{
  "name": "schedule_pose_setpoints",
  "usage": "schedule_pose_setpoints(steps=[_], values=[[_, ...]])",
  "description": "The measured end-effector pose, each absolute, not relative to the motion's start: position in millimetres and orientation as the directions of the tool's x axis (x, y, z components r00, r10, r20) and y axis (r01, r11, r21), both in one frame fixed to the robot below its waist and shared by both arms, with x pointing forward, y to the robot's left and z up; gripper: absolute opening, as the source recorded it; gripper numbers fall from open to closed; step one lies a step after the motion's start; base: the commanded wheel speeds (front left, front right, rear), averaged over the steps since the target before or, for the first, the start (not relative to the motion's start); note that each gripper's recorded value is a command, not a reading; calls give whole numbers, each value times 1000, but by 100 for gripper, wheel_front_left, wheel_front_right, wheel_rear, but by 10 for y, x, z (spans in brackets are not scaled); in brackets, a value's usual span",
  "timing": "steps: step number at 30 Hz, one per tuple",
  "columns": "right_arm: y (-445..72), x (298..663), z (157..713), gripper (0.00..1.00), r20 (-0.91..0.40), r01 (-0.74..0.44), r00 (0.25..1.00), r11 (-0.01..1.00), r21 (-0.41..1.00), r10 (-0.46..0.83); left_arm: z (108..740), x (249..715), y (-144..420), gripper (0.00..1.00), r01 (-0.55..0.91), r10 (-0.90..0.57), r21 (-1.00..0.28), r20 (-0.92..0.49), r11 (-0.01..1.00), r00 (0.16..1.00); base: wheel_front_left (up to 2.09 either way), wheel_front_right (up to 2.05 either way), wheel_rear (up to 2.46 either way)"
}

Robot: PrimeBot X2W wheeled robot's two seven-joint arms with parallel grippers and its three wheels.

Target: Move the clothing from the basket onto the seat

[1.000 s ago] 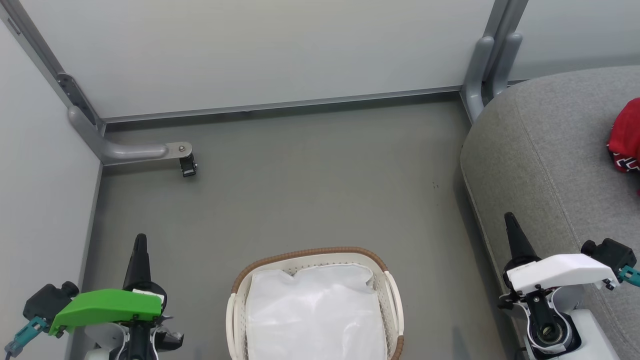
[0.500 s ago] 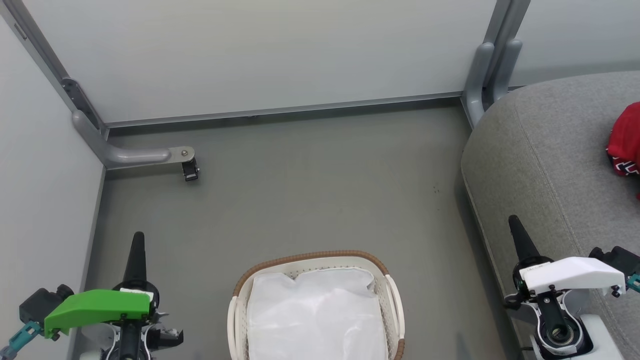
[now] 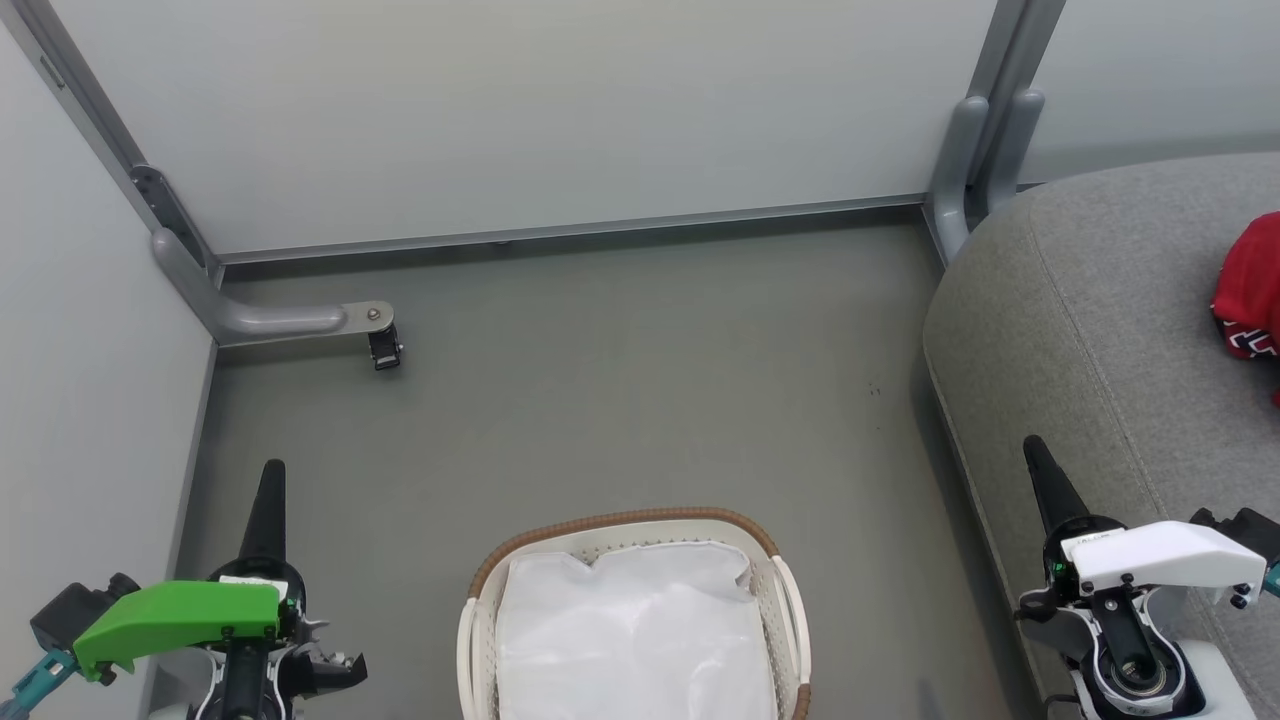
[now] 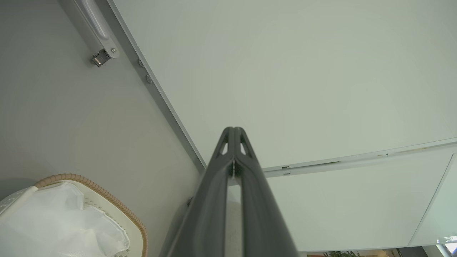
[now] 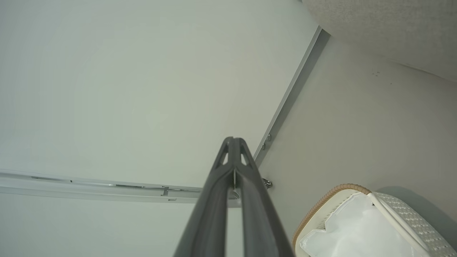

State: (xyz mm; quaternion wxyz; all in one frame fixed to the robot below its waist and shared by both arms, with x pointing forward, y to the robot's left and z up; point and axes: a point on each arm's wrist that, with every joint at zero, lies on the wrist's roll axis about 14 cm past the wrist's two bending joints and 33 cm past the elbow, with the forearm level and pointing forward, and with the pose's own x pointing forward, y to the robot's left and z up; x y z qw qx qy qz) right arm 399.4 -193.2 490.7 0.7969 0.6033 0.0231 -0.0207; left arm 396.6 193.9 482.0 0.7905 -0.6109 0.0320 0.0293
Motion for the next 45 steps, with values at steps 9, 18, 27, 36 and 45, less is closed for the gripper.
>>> schedule_pose_setpoints(steps=[9,18,27,36,45], values=[[-1949,3961,4928,0,-54,54,999,200,978,-5,4876,3951,1948,0,-68,4,-980,-68,185,998,0,0,0],[-1958,3950,4985,0,-35,35,999,133,991,-1,4940,3935,1959,0,-47,1,-991,-48,123,999,0,0,0],[-1972,3931,5030,0,-19,19,1000,70,997,0,4997,3921,1970,0,-28,-2,-997,-28,67,1000,0,0,0],[-1984,3903,5060,0,-6,6,1000,13,1000,1,5062,3907,1983,0,-6,-4,-1000,-6,16,1000,0,0,0],[-1989,3899,5077,0,1,-1,1000,-5,1000,1,5085,3902,1991,0,2,-1,-1000,2,-4,1000,0,0,0]])
